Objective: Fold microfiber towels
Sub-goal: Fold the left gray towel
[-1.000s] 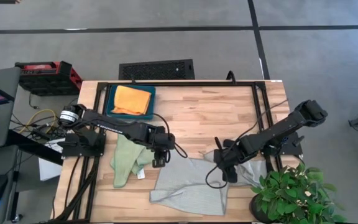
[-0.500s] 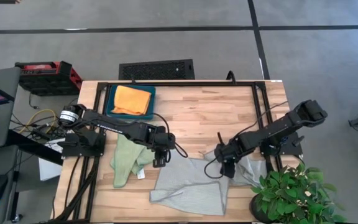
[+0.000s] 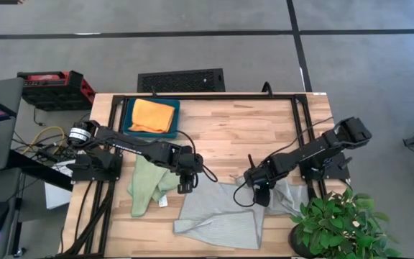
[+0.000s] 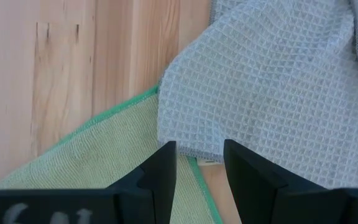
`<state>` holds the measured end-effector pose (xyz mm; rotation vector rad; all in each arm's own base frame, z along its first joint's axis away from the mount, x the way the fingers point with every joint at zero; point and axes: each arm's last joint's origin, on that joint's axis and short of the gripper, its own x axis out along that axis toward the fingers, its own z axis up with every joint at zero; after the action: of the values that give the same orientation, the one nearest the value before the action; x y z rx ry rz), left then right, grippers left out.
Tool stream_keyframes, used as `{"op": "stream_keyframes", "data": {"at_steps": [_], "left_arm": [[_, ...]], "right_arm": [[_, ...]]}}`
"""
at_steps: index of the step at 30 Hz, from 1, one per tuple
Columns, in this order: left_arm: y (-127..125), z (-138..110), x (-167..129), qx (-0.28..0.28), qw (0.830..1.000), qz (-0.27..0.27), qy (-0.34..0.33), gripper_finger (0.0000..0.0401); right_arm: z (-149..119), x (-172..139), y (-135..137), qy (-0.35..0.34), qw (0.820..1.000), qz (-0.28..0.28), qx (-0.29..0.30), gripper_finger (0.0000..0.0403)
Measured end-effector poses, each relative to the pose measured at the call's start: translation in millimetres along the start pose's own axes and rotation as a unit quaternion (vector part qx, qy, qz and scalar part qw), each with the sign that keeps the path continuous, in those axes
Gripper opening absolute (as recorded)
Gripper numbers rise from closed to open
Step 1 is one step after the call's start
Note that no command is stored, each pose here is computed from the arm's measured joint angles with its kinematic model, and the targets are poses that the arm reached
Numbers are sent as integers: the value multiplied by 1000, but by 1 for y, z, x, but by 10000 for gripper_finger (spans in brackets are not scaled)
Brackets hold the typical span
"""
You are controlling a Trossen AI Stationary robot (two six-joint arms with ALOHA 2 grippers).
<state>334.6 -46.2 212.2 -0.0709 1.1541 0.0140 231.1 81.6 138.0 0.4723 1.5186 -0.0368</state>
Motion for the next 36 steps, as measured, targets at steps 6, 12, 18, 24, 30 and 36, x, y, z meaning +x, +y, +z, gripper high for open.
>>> {"op": "stream_keyframes", "data": {"at_steps": [6, 12, 18, 24, 30, 36], "left_arm": [[0, -1, 0, 2, 1000, 1, 4, 126], [0, -1, 0, 2, 1000, -2, 5, 125], [0, -1, 0, 1, 1000, -3, 5, 125], [0, -1, 0, -1, 1000, -4, 5, 125], [-4, -2, 0, 3, 1000, -6, 6, 125], [-8, -2, 0, 9, 1000, -8, 6, 125]], "right_arm": [[3, 2, 5, 12, 998, 47, -36, 228], [1, -7, 6, 2, 997, 63, -52, 228], [-1, -14, 8, -9, 995, 71, -66, 228], [-2, -10, 8, -3, 995, 63, -74, 228], [-1, -10, 7, -22, 995, 40, -86, 225], [-2, -10, 8, -24, 995, 35, -91, 182]]}}
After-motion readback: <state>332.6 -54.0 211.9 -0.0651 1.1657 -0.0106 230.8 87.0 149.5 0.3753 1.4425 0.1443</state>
